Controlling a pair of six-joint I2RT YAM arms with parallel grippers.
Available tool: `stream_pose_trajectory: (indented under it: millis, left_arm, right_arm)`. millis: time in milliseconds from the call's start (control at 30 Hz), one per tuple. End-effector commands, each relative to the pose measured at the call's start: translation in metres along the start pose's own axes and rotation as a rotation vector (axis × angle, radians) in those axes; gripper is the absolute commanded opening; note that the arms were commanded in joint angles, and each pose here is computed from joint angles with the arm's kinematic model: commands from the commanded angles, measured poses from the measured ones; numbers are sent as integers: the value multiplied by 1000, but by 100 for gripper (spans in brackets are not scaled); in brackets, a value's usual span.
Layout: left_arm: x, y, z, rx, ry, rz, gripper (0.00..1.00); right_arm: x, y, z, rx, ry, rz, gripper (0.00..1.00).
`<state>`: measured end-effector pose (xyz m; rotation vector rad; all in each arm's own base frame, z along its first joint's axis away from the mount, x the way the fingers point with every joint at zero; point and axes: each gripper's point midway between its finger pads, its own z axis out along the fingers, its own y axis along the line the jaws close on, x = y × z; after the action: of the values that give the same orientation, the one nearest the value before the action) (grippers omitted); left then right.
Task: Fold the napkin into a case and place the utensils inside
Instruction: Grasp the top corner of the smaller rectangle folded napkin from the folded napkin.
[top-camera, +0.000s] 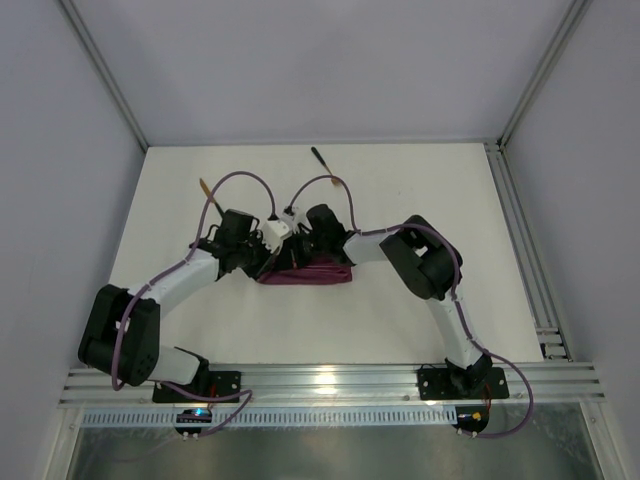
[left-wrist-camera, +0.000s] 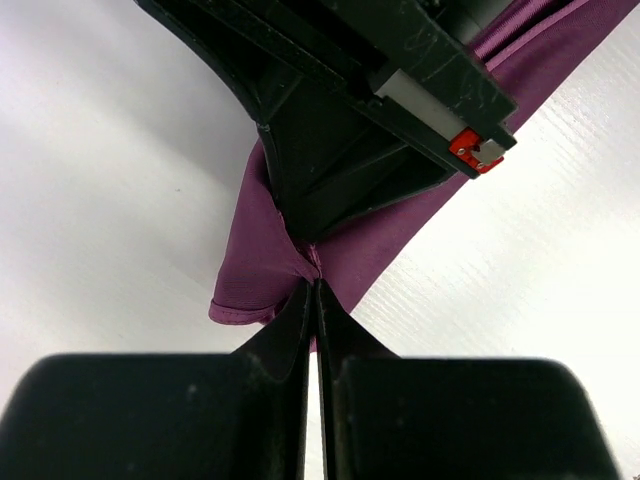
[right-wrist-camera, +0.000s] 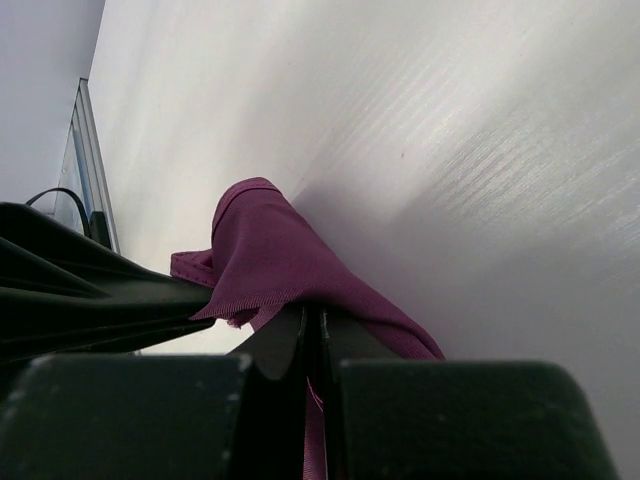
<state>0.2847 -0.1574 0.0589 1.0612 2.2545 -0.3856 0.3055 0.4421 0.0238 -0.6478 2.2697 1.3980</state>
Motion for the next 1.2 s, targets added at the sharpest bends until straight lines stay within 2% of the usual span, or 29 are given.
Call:
stream_pose_trajectory:
  millis: [0,100,433,533,633,867,967,1133,1167]
  left_arm:
    - [-12,-6,-7,28,-40,-8,0]
    - [-15,-10,-9,54,-48,-6,0]
    - [16,-9,12,91,57,55,2]
    - [24,-4,17,75,98,68,7]
    - [26,2,16,39,111,72,17]
    - [2,33,-4,-160,40,49,35]
    - [-7,27,-12,-141,8,58,39]
    - [-13,18,-31,-108,19,57,41]
    - [-14,21,-34,-125,22,58,45]
  right_arm:
    - [21,-47,2,182,37,81,4]
    - [19,-46,2,173,25,95,4]
    - [-8,-30,11,129,-43,190,4]
    - [-8,-30,14,121,-37,203,4]
    - [-9,-30,14,122,-35,201,4]
    - [-2,-31,14,123,-8,218,4]
    - [2,-32,14,127,-3,229,3]
    - [0,-32,13,132,-15,232,4]
    - [1,-33,14,132,-15,233,4]
